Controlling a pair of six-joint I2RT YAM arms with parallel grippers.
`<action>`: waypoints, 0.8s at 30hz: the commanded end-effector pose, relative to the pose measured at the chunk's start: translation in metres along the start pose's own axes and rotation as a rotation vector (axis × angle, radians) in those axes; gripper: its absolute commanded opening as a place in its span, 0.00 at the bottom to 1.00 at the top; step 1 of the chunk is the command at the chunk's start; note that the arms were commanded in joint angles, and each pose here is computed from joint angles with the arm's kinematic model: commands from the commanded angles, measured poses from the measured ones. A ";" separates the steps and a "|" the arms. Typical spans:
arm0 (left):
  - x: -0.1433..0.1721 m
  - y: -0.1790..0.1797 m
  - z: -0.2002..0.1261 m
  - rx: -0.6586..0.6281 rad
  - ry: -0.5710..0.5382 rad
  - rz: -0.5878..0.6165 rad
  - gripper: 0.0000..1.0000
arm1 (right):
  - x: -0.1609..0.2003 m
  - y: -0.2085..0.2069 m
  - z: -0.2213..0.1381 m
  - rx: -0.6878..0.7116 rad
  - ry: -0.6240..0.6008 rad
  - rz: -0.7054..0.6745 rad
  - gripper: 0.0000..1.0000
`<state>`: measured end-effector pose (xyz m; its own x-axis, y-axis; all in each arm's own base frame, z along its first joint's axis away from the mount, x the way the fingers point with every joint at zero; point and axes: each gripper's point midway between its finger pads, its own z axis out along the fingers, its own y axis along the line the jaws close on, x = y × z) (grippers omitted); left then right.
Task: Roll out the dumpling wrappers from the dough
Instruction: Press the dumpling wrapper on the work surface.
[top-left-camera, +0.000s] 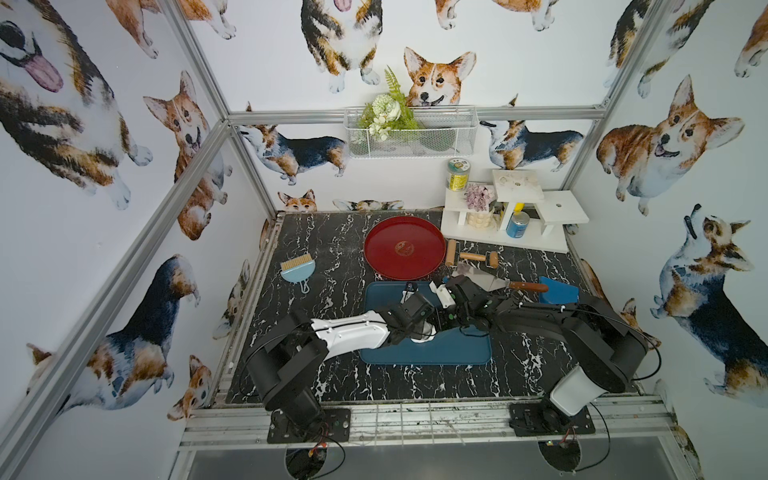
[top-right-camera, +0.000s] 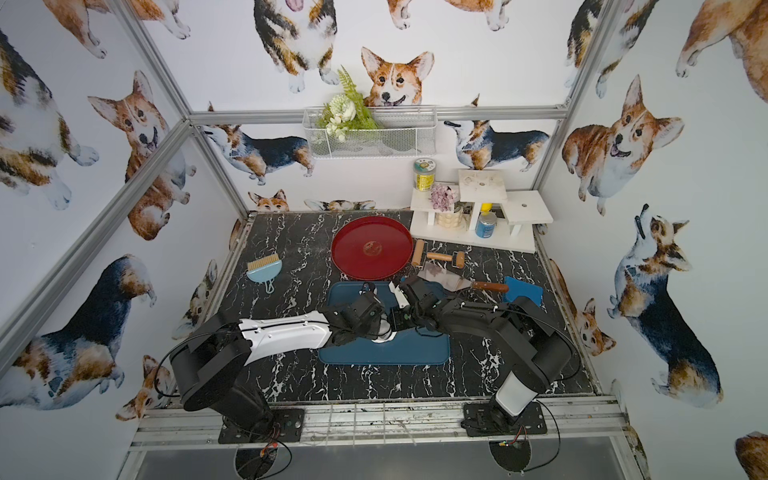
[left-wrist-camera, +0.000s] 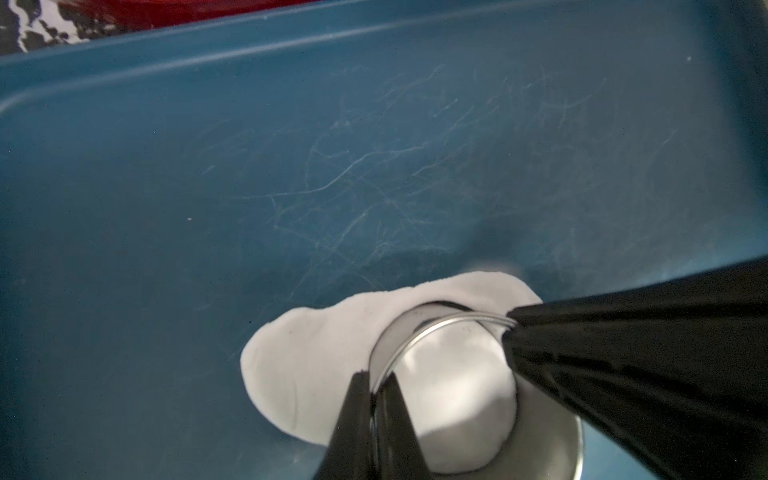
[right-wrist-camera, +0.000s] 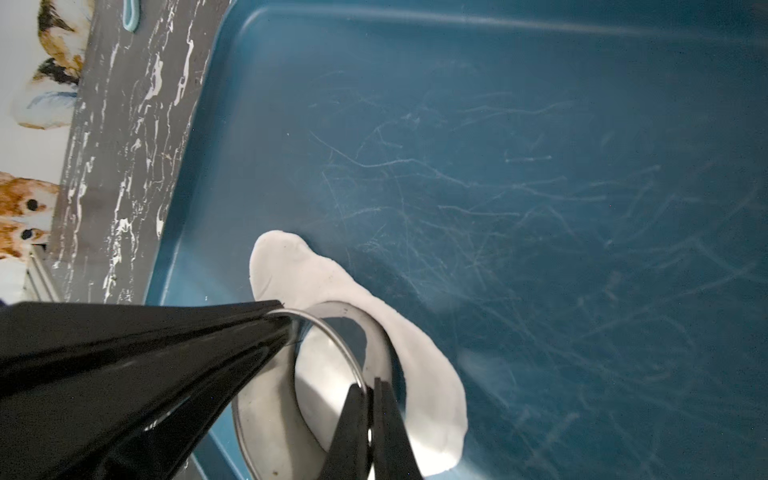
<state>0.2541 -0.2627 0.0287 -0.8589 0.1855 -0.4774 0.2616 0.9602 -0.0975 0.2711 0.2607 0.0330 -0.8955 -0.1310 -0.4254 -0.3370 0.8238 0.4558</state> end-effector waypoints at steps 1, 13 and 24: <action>0.079 0.020 -0.010 -0.040 0.347 0.118 0.00 | 0.080 -0.092 -0.028 0.421 0.270 0.071 0.00; 0.096 0.050 -0.004 -0.132 0.387 0.104 0.00 | 0.079 -0.054 0.000 0.343 0.294 0.047 0.00; 0.077 -0.002 -0.004 -0.005 0.341 0.148 0.00 | 0.070 -0.090 -0.031 0.430 0.253 0.068 0.00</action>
<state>0.2534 -0.2752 0.0284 -0.8481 0.2292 -0.4778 0.2947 0.9533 -0.0657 0.2692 0.2513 0.0336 -0.9052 -0.1432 -0.4001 -0.3227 0.8443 0.4279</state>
